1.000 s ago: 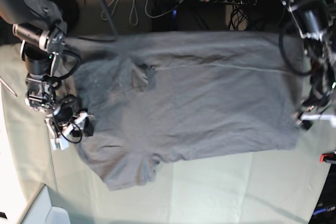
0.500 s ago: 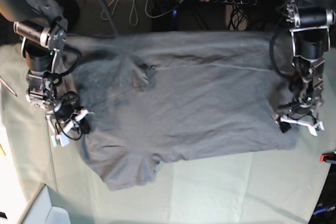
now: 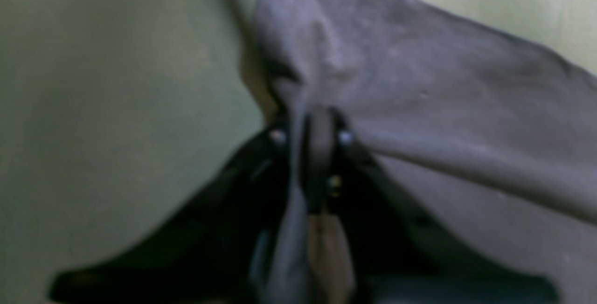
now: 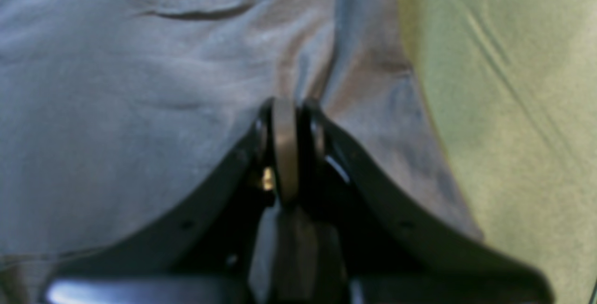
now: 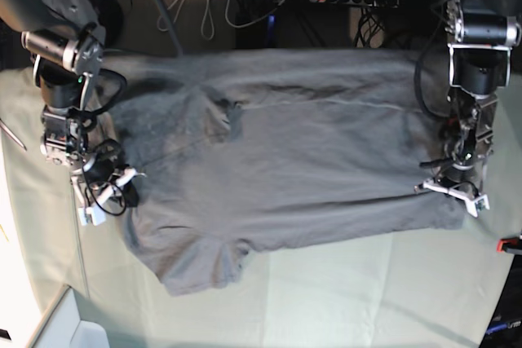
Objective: Layout the t-shirt on the table in an organized manner, then fold the t-shirt properly
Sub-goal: 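Move both grippers to the shirt's side edge and grasp it, then fold the grasped side edge over toward the shirt's middle with both grippers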
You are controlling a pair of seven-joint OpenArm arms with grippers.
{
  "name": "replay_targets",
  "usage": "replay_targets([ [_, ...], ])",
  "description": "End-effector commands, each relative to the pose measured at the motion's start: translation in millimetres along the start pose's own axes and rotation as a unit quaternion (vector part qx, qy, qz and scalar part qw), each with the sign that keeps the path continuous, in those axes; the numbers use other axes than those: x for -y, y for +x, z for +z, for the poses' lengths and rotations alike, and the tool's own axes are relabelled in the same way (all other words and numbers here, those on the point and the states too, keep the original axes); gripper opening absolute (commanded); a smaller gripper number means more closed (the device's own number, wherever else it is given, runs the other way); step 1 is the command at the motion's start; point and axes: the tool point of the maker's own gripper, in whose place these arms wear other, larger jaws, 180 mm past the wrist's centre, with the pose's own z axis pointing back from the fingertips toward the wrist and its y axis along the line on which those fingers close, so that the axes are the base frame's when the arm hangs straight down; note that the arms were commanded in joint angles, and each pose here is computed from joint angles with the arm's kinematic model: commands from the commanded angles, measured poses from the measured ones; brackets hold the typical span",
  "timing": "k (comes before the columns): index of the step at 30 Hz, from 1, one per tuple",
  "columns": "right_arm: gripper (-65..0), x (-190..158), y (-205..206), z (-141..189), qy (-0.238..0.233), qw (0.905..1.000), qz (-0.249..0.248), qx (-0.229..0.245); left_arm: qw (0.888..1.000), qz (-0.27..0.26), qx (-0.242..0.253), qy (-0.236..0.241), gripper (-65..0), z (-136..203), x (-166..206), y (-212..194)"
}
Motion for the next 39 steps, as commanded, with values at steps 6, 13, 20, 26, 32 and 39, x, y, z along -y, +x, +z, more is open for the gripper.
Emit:
replay_targets([
  [6,-65.0,-0.1,-4.0,15.7,-0.014,0.9987,0.048,0.001,0.999,-0.019,0.016,-0.027,-65.0,14.5,7.8,18.7],
  [13,-65.0,-17.2,7.9,50.7,-0.044,0.9931,0.091,0.06,0.999,-0.006,0.031,-0.028,-65.0,31.6,-2.3,18.3],
  [20,-65.0,-4.6,12.7,94.3,-0.109,0.9857,0.071,0.107,0.999,0.024,0.029,0.005,-65.0,39.8,-38.7,6.9],
  [26,-65.0,-9.3,-9.8,103.9,-0.108,0.9874,0.074,0.089,0.999,0.024,0.024,0.007,-65.0,40.9,-40.7,1.3],
  [32,-60.3,-15.9,20.6,83.7,-0.092,0.9872,0.086,0.097,0.999,0.026,0.025,0.004,-65.0,40.2,-37.8,2.3],
  [39,-30.2,-11.9,52.5,40.2,-0.065,0.9907,0.118,0.02,0.999,0.025,0.024,0.002,-65.0,39.9,-35.6,2.0],
])
